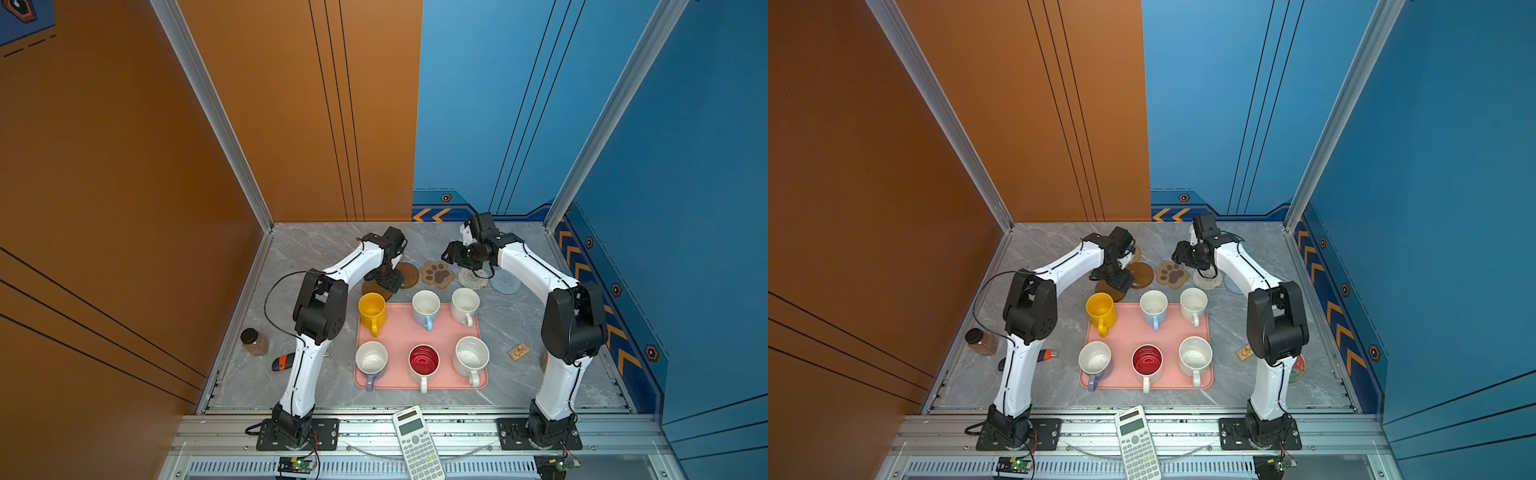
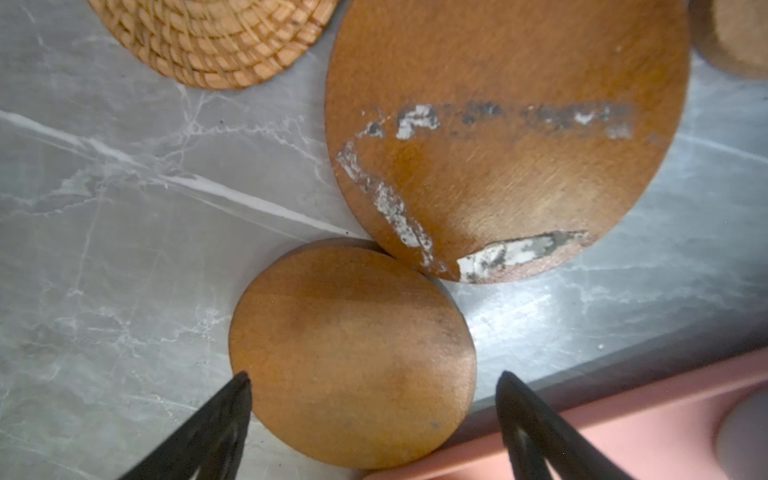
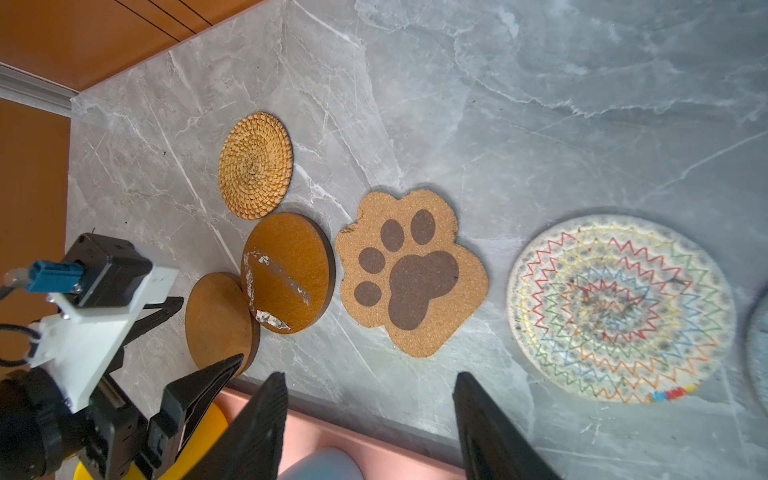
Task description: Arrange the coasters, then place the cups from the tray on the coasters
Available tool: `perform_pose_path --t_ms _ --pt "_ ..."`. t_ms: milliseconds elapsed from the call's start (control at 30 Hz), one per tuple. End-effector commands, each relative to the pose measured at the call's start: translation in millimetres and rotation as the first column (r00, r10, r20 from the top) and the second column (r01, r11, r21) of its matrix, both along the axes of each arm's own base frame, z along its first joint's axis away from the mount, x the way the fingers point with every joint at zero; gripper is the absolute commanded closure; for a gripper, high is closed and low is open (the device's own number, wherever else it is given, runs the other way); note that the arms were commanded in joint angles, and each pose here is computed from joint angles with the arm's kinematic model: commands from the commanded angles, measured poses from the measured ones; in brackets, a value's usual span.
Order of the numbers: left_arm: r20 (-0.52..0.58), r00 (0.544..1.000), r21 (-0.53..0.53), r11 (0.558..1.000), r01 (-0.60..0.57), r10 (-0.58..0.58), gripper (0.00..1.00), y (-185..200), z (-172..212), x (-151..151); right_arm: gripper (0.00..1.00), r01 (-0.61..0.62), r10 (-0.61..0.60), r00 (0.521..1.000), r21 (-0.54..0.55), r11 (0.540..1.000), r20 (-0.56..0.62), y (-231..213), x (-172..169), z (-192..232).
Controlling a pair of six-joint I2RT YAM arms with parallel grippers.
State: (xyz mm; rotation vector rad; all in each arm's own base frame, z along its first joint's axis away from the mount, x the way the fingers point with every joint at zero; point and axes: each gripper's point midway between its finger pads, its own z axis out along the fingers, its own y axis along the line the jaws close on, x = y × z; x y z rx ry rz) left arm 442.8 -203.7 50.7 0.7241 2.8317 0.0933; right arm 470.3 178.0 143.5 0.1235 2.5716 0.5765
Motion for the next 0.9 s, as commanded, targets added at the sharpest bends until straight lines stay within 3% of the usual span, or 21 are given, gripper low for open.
perform_pose_path --t_ms 0,533,867 --pt "-0.032 0.999 0.022 1.0 -0.005 0.006 0.07 7 -12 1 0.37 0.012 -0.013 0.999 0.035 0.999 0.03 0 -1 14" --pt "-0.086 0.993 0.021 0.997 -0.08 0.081 0.12 30 -35 3 0.37 0.02 -0.021 1.0 0.055 0.998 0.018 1 -2 8" --pt "-0.077 0.986 0.023 0.989 -0.144 0.146 0.19 60 -40 21 0.37 0.022 -0.023 1.0 0.062 0.998 0.01 1 -4 5"
